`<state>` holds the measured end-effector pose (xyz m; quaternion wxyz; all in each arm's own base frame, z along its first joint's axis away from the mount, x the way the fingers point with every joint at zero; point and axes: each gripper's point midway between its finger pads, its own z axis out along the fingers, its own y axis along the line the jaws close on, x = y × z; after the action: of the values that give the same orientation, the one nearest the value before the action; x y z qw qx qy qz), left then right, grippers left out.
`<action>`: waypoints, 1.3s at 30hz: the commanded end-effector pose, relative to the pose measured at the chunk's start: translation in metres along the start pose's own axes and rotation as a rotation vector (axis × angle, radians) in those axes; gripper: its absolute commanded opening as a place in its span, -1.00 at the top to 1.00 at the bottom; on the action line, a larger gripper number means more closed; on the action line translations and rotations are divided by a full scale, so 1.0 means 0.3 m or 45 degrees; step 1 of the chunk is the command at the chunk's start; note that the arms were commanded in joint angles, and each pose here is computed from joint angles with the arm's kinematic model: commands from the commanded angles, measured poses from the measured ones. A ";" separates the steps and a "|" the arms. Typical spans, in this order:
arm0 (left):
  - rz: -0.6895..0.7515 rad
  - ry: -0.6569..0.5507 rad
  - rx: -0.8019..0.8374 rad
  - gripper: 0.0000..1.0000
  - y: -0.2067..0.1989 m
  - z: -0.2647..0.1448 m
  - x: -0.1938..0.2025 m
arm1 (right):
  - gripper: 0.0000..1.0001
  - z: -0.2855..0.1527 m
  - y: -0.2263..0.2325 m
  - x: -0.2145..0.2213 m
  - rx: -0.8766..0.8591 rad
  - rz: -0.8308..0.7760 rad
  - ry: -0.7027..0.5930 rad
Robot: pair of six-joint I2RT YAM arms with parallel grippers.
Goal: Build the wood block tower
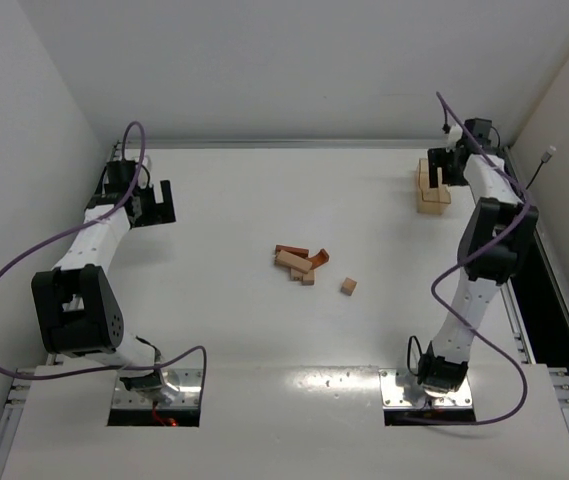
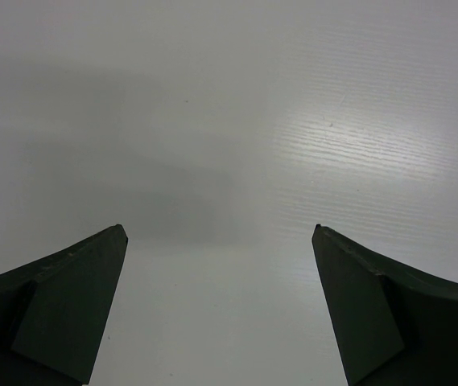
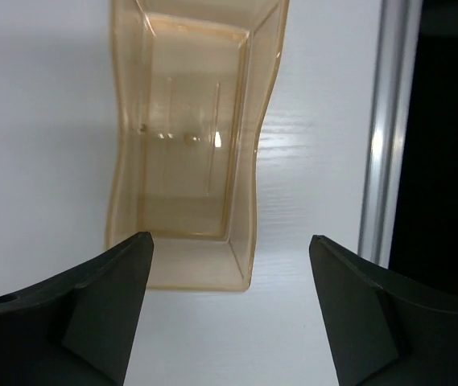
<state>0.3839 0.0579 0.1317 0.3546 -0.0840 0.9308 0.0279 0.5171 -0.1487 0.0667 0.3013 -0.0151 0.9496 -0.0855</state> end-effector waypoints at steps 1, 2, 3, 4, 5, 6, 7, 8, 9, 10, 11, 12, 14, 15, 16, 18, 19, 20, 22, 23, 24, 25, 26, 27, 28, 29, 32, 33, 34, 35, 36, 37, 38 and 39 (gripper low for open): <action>-0.053 -0.081 -0.023 -1.00 0.017 -0.028 -0.043 | -0.52 -0.231 0.010 -0.225 0.002 0.049 -0.316; -0.067 -0.093 -0.034 -1.00 0.020 -0.027 -0.051 | -0.52 -0.259 0.016 -0.229 -0.008 0.062 -0.332; -0.081 -0.108 -0.045 -1.00 0.024 -0.038 -0.059 | -0.52 -0.282 0.019 -0.226 -0.009 0.080 -0.339; -0.081 -0.096 -0.045 -1.00 0.025 -0.033 -0.046 | -0.52 -0.330 0.045 -0.221 -0.060 0.073 -0.356; -0.095 -0.110 -0.044 -1.00 0.023 -0.044 -0.054 | -0.52 -0.352 0.054 -0.214 -0.077 0.071 -0.356; -0.094 -0.109 -0.027 -1.00 0.015 -0.044 -0.054 | -0.52 -0.374 0.089 -0.211 -0.115 0.056 -0.358; -0.093 -0.126 0.009 -1.00 -0.001 -0.060 -0.065 | -0.49 -0.390 0.169 -0.179 -0.245 0.021 -0.336; -0.058 -0.142 0.053 -1.00 -0.018 -0.079 -0.066 | -0.49 -0.444 0.205 -0.186 -0.301 -0.025 -0.356; -0.007 -0.152 0.171 -1.00 -0.081 -0.096 -0.070 | -0.47 -0.460 0.252 -0.162 -0.355 -0.061 -0.331; 0.052 -0.135 0.230 -1.00 -0.119 -0.100 -0.056 | -0.47 -0.485 0.344 -0.146 -0.460 -0.163 -0.325; 0.202 -0.106 0.308 -1.00 -0.206 -0.128 -0.040 | -0.47 -0.502 0.394 -0.083 -0.514 -0.202 -0.240; 0.281 -0.097 0.346 -1.00 -0.257 -0.143 -0.031 | -0.47 -0.536 0.426 -0.070 -0.533 -0.243 -0.237; 0.437 -0.100 0.412 -1.00 -0.353 -0.174 -0.020 | -0.50 -0.544 0.504 0.020 -0.579 -0.344 -0.154; 0.575 -0.094 0.488 -1.00 -0.449 -0.198 0.017 | -0.54 -0.521 0.490 0.073 -0.512 -0.356 -0.090; 0.635 -0.115 0.493 -1.00 -0.486 -0.214 0.012 | -0.61 -0.529 0.470 0.090 -0.463 -0.329 -0.074; 0.798 -0.136 0.588 -1.00 -0.606 -0.263 0.035 | -0.61 -0.523 0.461 0.122 -0.405 -0.299 -0.028; 0.843 -0.121 0.578 -1.00 -0.635 -0.247 0.046 | -0.61 -0.536 0.461 0.138 -0.407 -0.298 -0.018; 0.870 -0.117 0.601 -1.00 -0.672 -0.248 0.054 | -0.61 -0.568 0.442 0.141 -0.411 -0.279 -0.038; 0.959 -0.126 0.647 -0.94 -0.762 -0.261 0.054 | -0.61 -0.582 0.416 0.171 -0.373 -0.267 -0.049; 0.985 -0.074 0.658 -0.85 -0.800 -0.215 0.081 | -0.61 -0.602 0.413 0.178 -0.369 -0.279 -0.065; 1.012 -0.097 0.670 -0.82 -0.854 -0.223 0.062 | -0.61 -0.633 0.416 0.190 -0.356 -0.308 -0.086; 1.031 -0.077 0.665 -0.76 -0.893 -0.185 0.062 | -0.61 -0.658 0.406 0.200 -0.334 -0.308 -0.103; 1.041 -0.078 0.675 -0.76 -0.906 -0.191 0.070 | -0.61 -0.653 0.408 0.212 -0.336 -0.308 -0.091; 1.066 -0.057 0.690 -0.64 -0.955 -0.162 0.084 | -0.61 -0.683 0.403 0.207 -0.329 -0.308 -0.123; 1.059 -0.077 0.677 -0.57 -0.981 -0.142 0.072 | -0.61 -0.695 0.387 0.202 -0.315 -0.296 -0.139; 1.059 -0.081 0.661 -0.44 -0.991 -0.119 0.063 | -0.61 -0.700 0.381 0.221 -0.303 -0.296 -0.124; 1.078 -0.052 0.647 -0.18 -1.066 -0.043 0.074 | -0.61 -0.722 0.364 0.239 -0.278 -0.286 -0.138; 1.092 -0.037 0.654 -0.07 -1.089 -0.032 0.086 | -0.61 -0.713 0.355 0.255 -0.274 -0.276 -0.121; 1.096 -0.060 0.665 -0.03 -1.123 -0.033 0.068 | -0.61 -0.724 0.354 0.258 -0.273 -0.276 -0.122; 1.108 -0.011 0.657 -0.03 -1.123 0.003 0.099 | -0.61 -0.717 0.343 0.271 -0.267 -0.263 -0.109; 1.131 -0.014 0.665 -0.03 -1.139 0.005 0.107 | -0.61 -0.717 0.343 0.272 -0.267 -0.263 -0.109; 1.142 -0.017 0.665 -0.03 -1.138 0.006 0.106 | -0.61 -0.716 0.331 0.273 -0.259 -0.252 -0.107; 1.183 -0.010 0.686 -0.03 -1.150 -0.005 0.124 | -0.61 -0.709 0.322 0.286 -0.254 -0.241 -0.093; 1.200 0.000 0.685 -0.03 -1.143 0.001 0.136 | -0.61 -0.709 0.322 0.286 -0.254 -0.241 -0.093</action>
<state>0.4122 -0.2738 0.0821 0.2877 0.4150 0.8614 -0.0557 0.3284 -0.0203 0.1734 0.3235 -0.1443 0.9351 -0.0085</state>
